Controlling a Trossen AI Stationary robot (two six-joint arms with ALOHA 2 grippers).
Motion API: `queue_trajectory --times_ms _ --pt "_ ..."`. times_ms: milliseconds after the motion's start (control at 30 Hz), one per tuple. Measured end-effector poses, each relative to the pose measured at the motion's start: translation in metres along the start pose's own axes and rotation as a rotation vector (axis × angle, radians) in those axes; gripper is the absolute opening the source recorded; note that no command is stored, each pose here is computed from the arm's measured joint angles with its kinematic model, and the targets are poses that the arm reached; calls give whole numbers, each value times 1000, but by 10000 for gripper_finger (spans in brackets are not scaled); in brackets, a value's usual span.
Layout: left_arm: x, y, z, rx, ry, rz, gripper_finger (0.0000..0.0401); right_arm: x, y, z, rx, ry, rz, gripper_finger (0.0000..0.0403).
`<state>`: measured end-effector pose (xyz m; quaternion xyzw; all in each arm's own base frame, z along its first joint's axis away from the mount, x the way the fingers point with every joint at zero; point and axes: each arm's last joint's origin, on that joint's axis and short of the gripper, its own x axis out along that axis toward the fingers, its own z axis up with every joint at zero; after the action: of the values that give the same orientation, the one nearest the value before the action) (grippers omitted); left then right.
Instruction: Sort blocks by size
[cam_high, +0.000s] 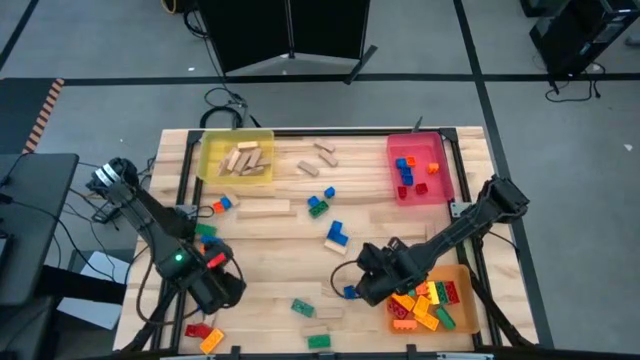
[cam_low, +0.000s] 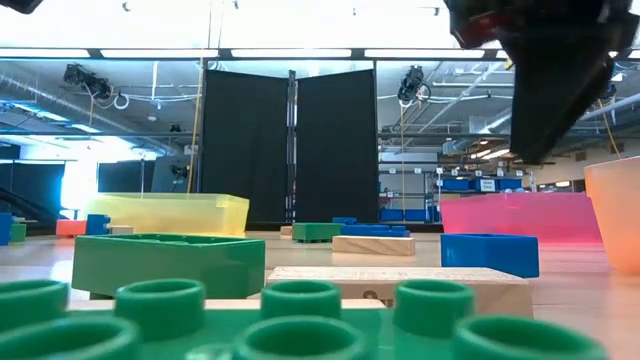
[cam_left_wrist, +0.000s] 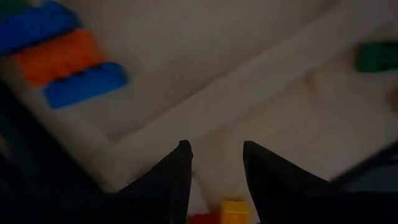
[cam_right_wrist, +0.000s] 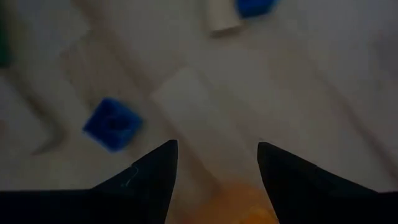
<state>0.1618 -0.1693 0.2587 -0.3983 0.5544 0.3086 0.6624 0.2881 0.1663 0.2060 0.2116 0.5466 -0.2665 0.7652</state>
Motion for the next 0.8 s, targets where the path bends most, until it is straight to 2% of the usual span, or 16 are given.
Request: queue_trajectory --times_ms 200,333,433,633,800 --pt "0 -5 1 -8 -35 -53 152 8 10 -5 -46 -56 172 236" --pt "0 -6 1 65 -46 -65 153 6 19 -1 -130 -128 296 236" --pt "0 -4 2 73 -51 -49 163 4 24 3 -169 -153 355 235" --pt "0 4 4 113 -72 35 234 4 25 7 -170 -146 381 231" --pt "0 0 2 100 -40 -7 295 4 25 7 -170 -141 385 228"
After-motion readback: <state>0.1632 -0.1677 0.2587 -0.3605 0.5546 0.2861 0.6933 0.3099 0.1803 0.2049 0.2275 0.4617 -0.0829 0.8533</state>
